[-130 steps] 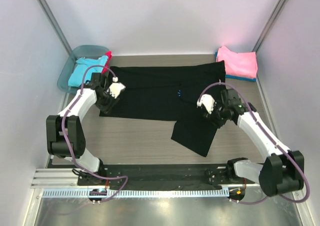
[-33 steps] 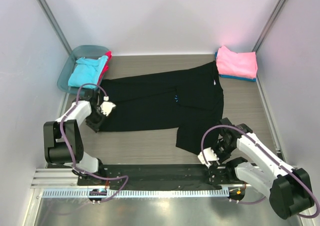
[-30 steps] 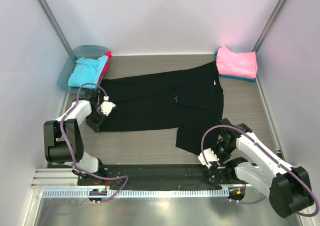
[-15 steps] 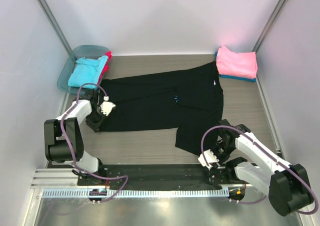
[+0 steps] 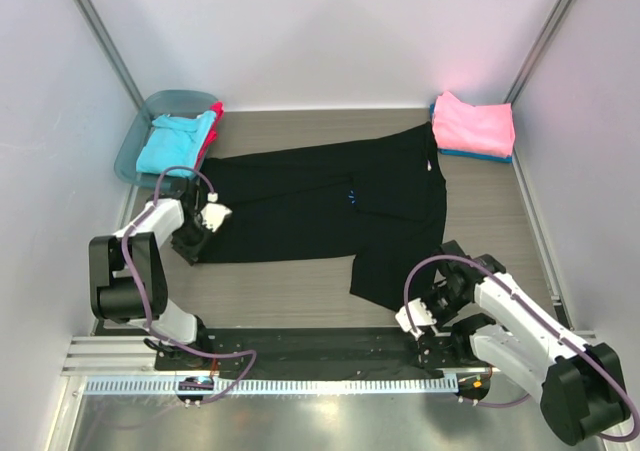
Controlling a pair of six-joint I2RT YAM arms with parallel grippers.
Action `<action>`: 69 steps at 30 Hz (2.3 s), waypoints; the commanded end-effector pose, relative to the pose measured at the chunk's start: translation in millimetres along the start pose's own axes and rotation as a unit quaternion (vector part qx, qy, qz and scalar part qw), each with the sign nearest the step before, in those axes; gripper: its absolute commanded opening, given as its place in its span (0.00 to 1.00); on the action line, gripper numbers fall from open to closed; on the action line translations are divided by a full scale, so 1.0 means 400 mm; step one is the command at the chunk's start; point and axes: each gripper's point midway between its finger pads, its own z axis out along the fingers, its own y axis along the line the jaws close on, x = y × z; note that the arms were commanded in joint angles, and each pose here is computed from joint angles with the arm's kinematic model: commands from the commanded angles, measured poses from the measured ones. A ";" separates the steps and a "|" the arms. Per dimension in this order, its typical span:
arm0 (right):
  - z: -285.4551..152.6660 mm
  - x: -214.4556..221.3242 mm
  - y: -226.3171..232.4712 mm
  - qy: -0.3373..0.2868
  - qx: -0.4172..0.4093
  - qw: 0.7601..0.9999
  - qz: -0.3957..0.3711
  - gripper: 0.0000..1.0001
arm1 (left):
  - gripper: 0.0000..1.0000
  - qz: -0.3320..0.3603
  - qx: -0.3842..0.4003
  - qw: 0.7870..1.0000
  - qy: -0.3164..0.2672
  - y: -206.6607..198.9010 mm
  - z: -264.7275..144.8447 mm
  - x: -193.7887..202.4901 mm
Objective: Fold and stack the t-shirts
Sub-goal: Fold the tshirt
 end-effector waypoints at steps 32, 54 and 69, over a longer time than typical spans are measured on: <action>-0.530 -0.154 -0.195 0.031 0.392 0.892 0.222 0.01 | 0.00 0.074 -0.002 0.993 -0.087 -0.099 -0.195 0.070; -0.499 -0.062 -0.482 0.015 0.425 0.864 0.271 0.01 | 0.00 0.063 0.062 0.994 -0.066 -0.159 -0.231 0.097; -0.527 0.111 -0.813 0.021 0.483 0.802 0.350 0.01 | 0.00 0.049 0.076 0.996 -0.008 -0.050 -0.155 0.000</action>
